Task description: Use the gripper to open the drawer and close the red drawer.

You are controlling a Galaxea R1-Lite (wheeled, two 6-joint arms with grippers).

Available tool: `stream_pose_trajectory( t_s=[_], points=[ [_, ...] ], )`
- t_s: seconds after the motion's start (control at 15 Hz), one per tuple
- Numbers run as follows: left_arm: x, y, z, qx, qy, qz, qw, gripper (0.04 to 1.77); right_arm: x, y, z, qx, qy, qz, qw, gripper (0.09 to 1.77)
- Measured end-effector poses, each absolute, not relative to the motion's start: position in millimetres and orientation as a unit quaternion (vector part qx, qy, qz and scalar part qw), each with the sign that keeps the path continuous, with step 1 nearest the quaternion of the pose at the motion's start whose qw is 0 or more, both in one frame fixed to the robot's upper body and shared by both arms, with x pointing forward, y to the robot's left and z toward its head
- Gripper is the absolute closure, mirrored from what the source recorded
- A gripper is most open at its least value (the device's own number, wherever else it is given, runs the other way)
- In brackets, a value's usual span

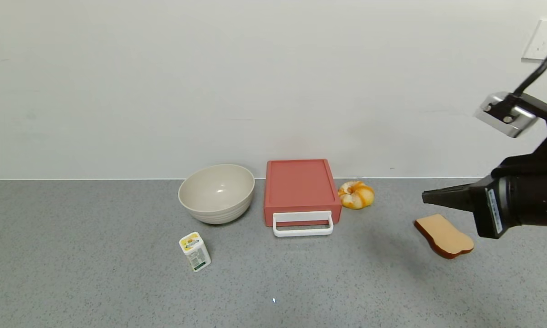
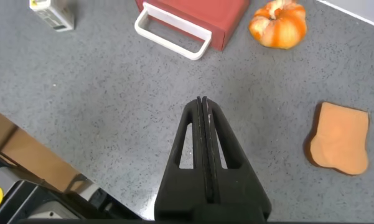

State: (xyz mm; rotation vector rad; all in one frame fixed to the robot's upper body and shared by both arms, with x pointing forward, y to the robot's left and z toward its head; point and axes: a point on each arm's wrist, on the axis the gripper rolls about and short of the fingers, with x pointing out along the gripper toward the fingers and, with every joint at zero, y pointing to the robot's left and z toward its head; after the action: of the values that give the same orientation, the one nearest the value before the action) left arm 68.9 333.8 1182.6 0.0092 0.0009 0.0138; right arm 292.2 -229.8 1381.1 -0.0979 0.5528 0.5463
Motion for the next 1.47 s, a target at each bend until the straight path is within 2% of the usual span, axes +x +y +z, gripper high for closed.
stream_pose_trajectory(
  t_s=[0.33, 0.6, 0.93, 1.47],
  points=[
    [68.9, 333.8, 1183.1, 0.005, -0.002, 0.007, 1.0, 0.09, 260.8, -262.8, 1355.0, -0.024, 0.267, 0.242, 0.933, 1.01],
    [68.9, 333.9, 1183.0, 0.005, -0.002, 0.008, 1.0, 0.09, 232.1, -278.3, 1345.5, -0.021, 0.26, 0.229, 0.938, 0.67],
    [68.9, 333.8, 1183.1, 0.005, -0.002, 0.007, 1.0, 0.09, 183.8, -299.6, 1342.7, -0.012, 0.21, 0.217, 0.953, 0.42],
    [68.9, 333.9, 1183.1, 0.005, -0.002, 0.008, 1.0, 0.09, 107.4, -334.1, 1328.5, 0.007, 0.111, 0.073, 0.991, 0.25]
  ],
)
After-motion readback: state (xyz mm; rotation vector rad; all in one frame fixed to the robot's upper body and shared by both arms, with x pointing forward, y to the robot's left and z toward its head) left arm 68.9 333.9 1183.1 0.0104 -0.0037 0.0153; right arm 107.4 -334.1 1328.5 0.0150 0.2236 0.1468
